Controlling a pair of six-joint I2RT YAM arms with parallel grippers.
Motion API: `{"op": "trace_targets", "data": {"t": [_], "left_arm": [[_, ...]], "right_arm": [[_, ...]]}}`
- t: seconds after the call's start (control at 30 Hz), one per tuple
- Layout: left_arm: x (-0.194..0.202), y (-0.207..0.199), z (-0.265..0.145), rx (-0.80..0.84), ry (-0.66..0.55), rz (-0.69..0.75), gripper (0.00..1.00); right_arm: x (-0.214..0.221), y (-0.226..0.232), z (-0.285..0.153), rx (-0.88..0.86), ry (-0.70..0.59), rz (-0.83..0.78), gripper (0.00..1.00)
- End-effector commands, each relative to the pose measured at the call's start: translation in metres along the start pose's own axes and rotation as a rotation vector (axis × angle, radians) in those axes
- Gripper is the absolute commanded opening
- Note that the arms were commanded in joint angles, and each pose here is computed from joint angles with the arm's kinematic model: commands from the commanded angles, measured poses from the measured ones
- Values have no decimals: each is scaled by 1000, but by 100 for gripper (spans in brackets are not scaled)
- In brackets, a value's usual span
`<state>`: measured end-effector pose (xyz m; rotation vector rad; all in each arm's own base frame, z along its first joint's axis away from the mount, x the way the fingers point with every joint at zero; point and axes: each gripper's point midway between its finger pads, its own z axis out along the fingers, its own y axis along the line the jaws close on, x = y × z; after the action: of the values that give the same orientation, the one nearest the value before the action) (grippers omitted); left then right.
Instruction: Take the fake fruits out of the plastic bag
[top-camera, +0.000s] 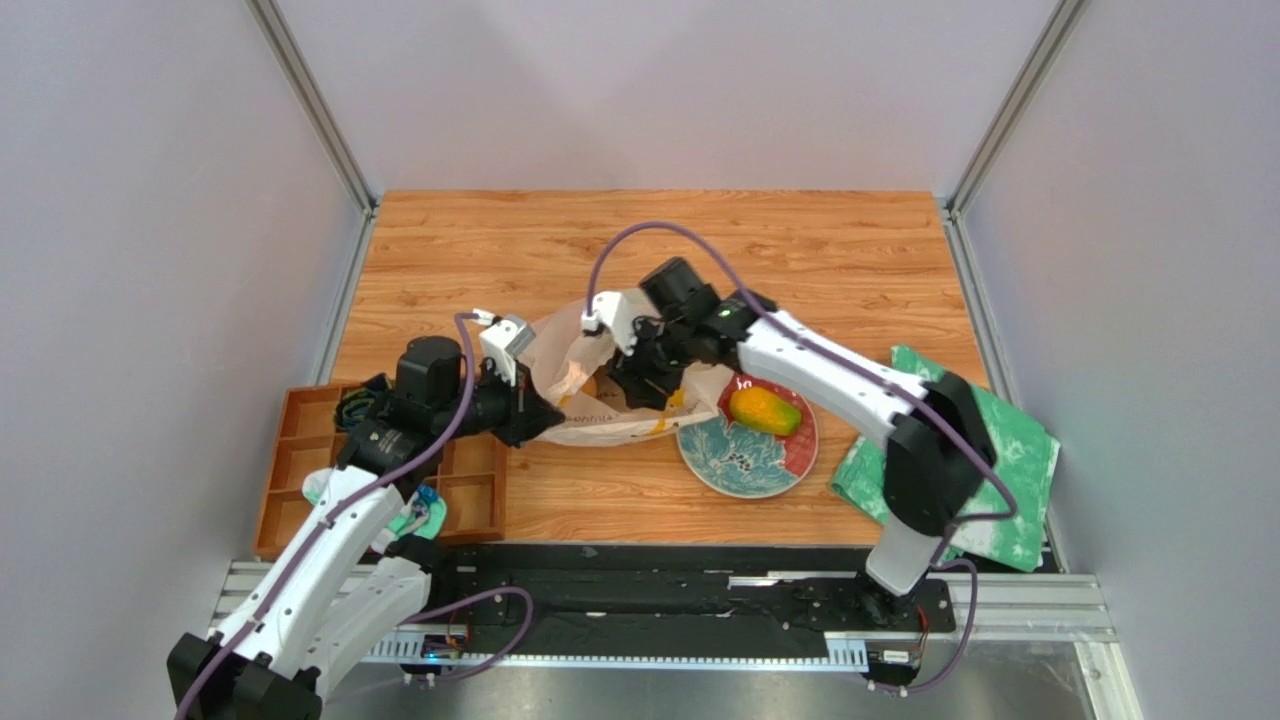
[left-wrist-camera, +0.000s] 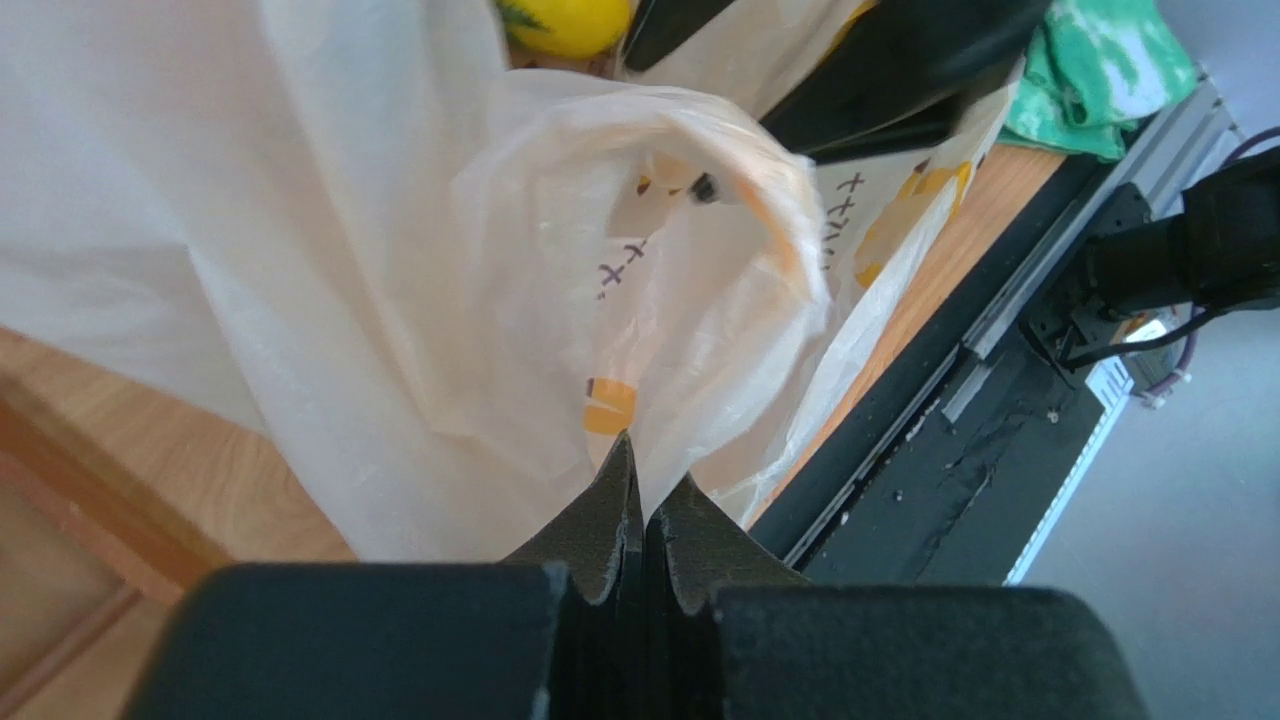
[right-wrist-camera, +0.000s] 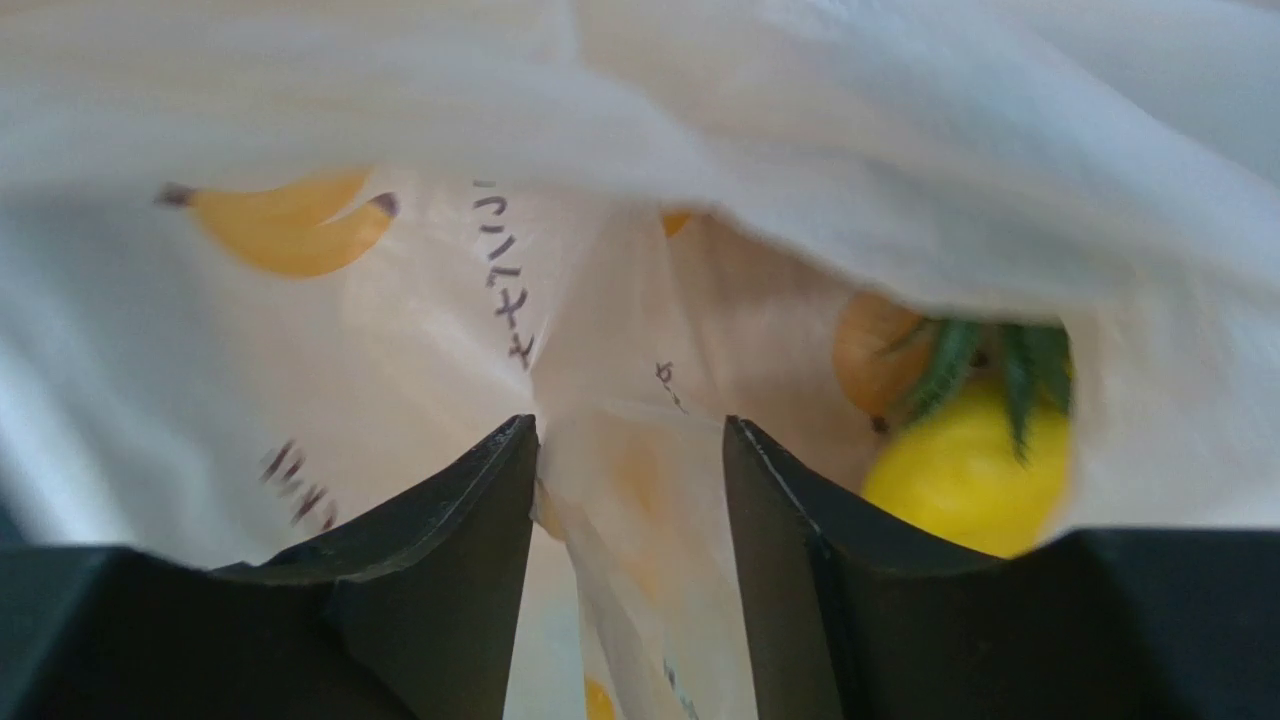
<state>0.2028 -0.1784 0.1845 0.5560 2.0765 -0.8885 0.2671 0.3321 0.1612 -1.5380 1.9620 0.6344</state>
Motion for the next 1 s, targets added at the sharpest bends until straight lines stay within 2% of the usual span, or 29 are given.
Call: {"op": "trace_targets", "data": {"t": [0.0, 0.1, 0.13, 0.23, 0.27, 0.33, 0.37, 0.43, 0.5, 0.57, 0.6, 0.67, 0.77, 0.9, 0.97], "left_arm": [[13, 21, -20, -181, 27, -62, 0], [17, 48, -32, -363, 11, -122, 0], [17, 51, -33, -373, 6, -126, 0], [16, 44, -33, -335, -11, -108, 0], [16, 45, -34, -343, -10, -112, 0], [25, 55, -33, -392, 6, -133, 0], [29, 59, -30, -400, 16, -139, 0], [40, 63, -23, -396, 45, -147, 0], [39, 64, -20, -392, 43, -151, 0], [32, 60, -19, -371, 23, -155, 0], [27, 52, -18, -329, 13, -148, 0], [18, 44, -19, -290, -23, -134, 0], [5, 40, -23, -293, -74, -135, 0], [4, 40, -21, -291, -104, -170, 0], [0, 41, -23, -295, -136, -172, 0]], "right_arm": [[-2, 10, 46, 11, 47, 64, 51], [23, 75, 55, -149, 128, 15, 50], [50, 95, 57, -188, 183, 22, 51], [49, 110, 47, -109, 119, 57, 57], [57, 106, 44, -69, 126, 54, 60], [45, 98, 32, -10, 84, -2, 63], [33, 85, 27, 53, 64, -20, 66], [19, 68, 23, 93, 44, -15, 67], [-14, 49, 18, 134, -20, -9, 67], [-27, 37, 29, 143, -22, -32, 67], [-48, 29, 24, 156, -58, -55, 66], [-53, 23, 32, 153, -39, -107, 65], [-71, 12, 17, 162, -45, -150, 65], [-74, 7, -16, 157, -16, -222, 70], [-89, 13, -33, 114, -58, -248, 71]]}}
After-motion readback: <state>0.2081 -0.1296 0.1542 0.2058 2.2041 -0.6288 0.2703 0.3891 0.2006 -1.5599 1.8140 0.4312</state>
